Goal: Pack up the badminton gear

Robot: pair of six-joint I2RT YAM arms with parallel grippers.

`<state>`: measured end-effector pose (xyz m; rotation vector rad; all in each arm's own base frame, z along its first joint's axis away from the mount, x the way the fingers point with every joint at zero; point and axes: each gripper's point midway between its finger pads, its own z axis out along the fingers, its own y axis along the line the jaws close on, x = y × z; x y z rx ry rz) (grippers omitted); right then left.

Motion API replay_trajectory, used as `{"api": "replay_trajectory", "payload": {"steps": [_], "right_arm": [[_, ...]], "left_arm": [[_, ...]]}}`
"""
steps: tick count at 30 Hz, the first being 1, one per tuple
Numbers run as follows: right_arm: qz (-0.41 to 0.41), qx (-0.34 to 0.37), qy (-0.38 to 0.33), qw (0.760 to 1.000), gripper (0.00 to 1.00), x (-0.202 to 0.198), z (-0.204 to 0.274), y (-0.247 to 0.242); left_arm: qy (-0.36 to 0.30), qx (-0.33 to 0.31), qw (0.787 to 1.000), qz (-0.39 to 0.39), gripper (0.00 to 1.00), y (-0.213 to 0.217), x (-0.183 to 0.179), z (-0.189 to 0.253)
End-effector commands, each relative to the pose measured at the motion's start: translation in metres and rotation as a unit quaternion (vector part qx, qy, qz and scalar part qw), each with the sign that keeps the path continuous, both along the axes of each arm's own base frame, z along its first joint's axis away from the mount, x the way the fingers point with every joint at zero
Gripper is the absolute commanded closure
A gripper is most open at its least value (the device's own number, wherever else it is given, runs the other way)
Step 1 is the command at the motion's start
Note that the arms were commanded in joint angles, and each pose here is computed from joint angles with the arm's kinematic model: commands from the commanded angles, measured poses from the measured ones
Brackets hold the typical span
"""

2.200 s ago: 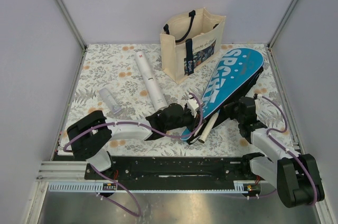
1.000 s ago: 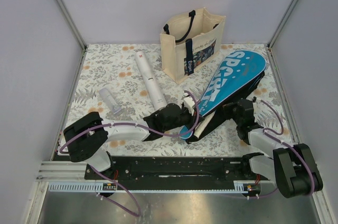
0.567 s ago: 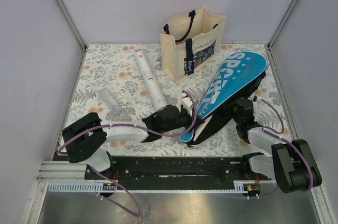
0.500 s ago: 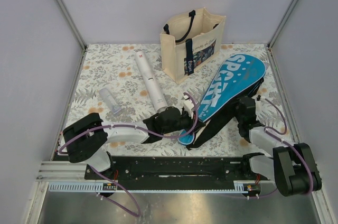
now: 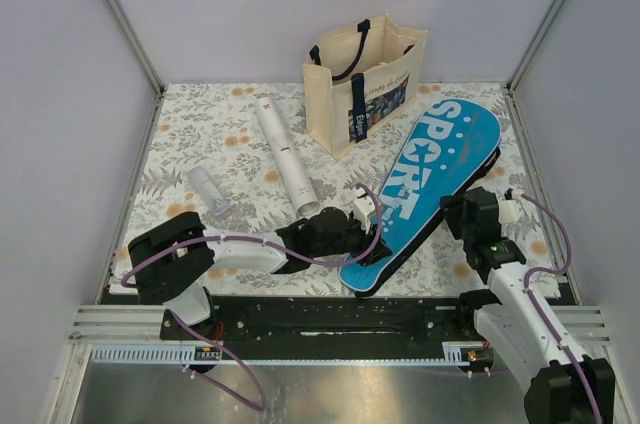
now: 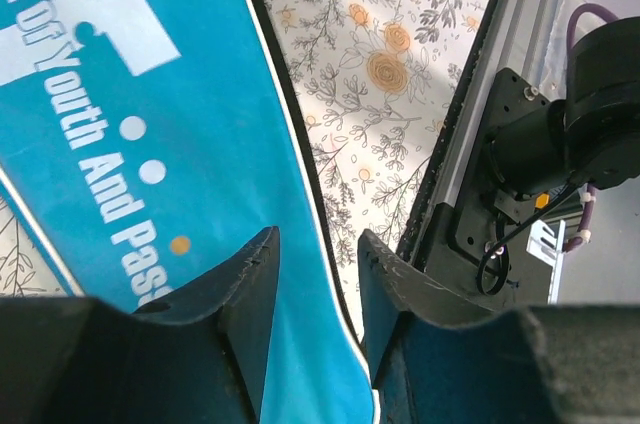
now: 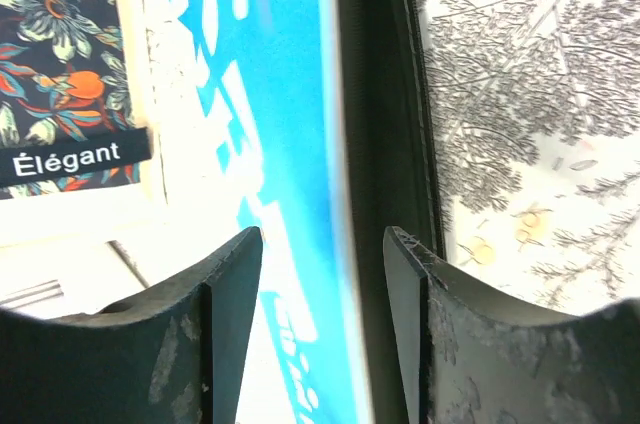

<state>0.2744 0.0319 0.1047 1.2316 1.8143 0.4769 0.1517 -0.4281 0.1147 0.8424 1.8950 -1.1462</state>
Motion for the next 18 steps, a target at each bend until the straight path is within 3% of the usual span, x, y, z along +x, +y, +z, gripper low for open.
{"api": "replay_trajectory", "payload": {"steps": [1,7,18], "right_arm": [[-0.006,-0.039,0.000,0.999,0.38,-0.010,0.020,-0.012],[0.006,-0.056,-0.002,0.998,0.30,-0.002,0.032,-0.012],[0.074,-0.057,0.080,0.992,0.28,-0.001,-0.030,0.006]], "left_arm": [[-0.009,0.005,1.000,-0.002,0.59,0.001,-0.003,0.000],[-0.002,0.042,0.999,-0.002,0.60,0.007,-0.019,-0.025],[0.013,0.093,0.995,0.044,0.61,0.046,-0.033,-0.066]]}}
